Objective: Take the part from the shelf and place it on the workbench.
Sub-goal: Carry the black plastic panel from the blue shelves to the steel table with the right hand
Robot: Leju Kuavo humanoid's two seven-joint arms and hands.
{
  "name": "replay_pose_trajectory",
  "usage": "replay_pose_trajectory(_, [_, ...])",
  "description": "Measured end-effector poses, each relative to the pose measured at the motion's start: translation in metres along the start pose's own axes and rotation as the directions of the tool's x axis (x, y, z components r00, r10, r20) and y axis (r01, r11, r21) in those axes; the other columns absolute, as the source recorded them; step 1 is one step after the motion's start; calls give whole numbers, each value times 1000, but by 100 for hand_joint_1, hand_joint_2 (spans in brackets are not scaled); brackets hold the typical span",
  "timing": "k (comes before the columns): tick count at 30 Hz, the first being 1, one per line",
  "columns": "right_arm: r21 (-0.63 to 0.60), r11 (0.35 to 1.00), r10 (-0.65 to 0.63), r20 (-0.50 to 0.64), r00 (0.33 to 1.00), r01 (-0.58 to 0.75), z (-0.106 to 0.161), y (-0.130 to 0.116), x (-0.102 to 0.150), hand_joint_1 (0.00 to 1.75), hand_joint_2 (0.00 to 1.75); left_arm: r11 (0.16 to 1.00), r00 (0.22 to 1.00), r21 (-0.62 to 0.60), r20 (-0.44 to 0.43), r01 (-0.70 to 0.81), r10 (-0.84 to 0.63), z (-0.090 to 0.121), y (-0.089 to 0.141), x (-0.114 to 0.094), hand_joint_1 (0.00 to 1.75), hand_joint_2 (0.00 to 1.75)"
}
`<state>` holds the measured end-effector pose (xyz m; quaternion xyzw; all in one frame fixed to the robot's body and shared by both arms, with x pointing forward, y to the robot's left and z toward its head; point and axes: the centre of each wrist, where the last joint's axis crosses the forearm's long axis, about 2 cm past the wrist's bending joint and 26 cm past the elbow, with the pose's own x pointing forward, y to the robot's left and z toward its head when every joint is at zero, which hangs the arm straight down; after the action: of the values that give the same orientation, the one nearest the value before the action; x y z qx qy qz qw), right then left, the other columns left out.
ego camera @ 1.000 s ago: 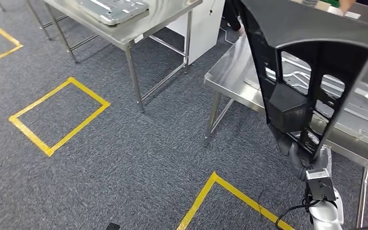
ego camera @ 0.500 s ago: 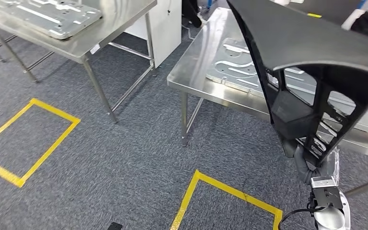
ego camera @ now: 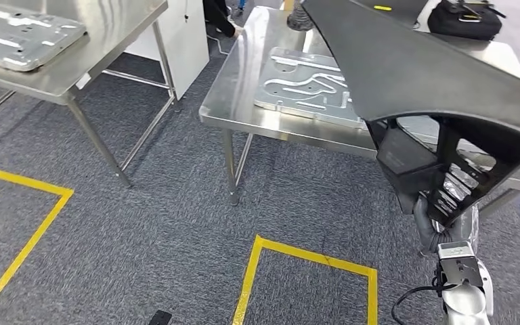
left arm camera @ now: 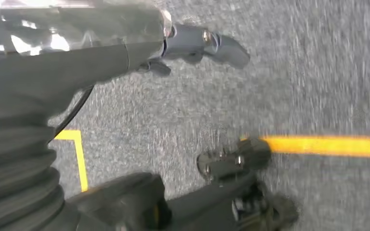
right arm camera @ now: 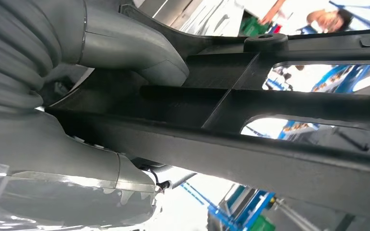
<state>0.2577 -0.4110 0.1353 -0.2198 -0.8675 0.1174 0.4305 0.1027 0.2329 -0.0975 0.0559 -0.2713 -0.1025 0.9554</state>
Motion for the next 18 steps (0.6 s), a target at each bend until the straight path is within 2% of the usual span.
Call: replay_pose_trajectory(18, [2,1000,18,2,1000,-18,3,1,3,157,175,1000,1000,-1,-7,1,-1,0,0,1,0,175])
